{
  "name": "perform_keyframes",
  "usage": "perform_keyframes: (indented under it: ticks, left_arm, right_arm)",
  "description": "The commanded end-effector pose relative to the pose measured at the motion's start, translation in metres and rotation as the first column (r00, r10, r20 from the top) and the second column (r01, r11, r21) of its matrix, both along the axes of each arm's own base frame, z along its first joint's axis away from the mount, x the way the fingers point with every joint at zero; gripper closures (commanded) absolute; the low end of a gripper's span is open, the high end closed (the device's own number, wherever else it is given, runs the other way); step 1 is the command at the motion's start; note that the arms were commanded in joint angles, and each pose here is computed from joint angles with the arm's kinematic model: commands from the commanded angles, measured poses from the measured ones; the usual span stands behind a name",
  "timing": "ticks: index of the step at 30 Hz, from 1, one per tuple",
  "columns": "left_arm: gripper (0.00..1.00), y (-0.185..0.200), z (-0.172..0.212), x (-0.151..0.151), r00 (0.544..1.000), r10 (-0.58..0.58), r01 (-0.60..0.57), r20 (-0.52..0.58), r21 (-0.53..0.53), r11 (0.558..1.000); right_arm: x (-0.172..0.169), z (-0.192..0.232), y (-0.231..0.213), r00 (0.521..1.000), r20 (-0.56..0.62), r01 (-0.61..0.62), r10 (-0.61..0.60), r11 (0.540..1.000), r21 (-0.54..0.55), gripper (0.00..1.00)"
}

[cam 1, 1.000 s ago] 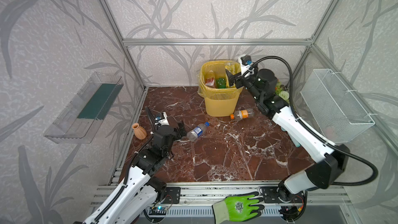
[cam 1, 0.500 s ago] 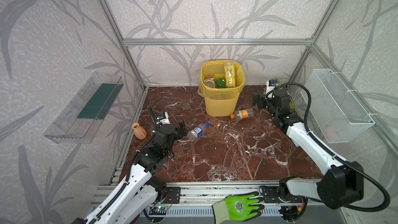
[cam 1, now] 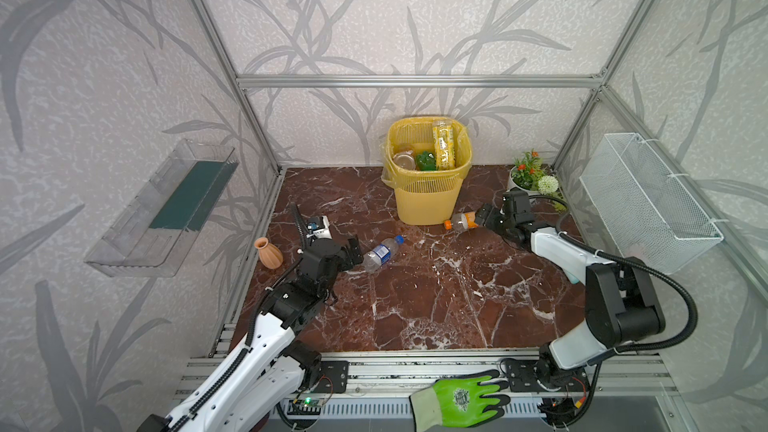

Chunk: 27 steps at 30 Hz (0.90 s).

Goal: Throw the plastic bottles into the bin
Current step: 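Lower the right gripper onto the orange-capped soda bottle and close it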

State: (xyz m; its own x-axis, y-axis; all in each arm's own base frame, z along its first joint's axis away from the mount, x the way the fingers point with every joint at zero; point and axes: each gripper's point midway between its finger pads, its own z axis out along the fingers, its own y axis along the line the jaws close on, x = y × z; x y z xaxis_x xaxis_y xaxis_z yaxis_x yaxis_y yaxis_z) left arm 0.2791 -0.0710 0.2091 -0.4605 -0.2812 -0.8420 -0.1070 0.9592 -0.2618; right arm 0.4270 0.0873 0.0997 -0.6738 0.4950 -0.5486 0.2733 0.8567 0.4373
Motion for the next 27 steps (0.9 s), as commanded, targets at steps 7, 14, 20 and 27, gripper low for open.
perform_keyframes:
  ticks: [7, 14, 20, 27]
  left_arm:
    - [0.01, -0.003, -0.018, 0.0, 0.994, -0.051, 0.062, -0.1, 0.104, 0.993]
    - [0.01, -0.011, -0.026, 0.006, 0.983, -0.088, 0.112, -0.16, 0.146, 0.983]
    - [0.01, -0.018, -0.027, 0.011, 0.981, -0.109, 0.134, -0.161, 0.15, 0.98]
    - [0.01, -0.02, -0.012, 0.012, 0.984, -0.122, 0.141, -0.126, 0.152, 0.978]
  right_arm:
    - [0.015, -0.008, 0.008, 0.988, -0.066, 0.144, -0.136, 0.98, 0.138, 0.01]
    - [0.02, -0.031, 0.011, 0.975, -0.125, 0.201, -0.183, 0.968, 0.149, 0.01]
    - [0.025, -0.045, 0.021, 0.966, -0.195, 0.198, -0.169, 0.97, 0.141, 0.01]
    - [0.016, -0.065, 0.021, 0.949, -0.269, 0.197, -0.163, 0.975, 0.103, 0.01]
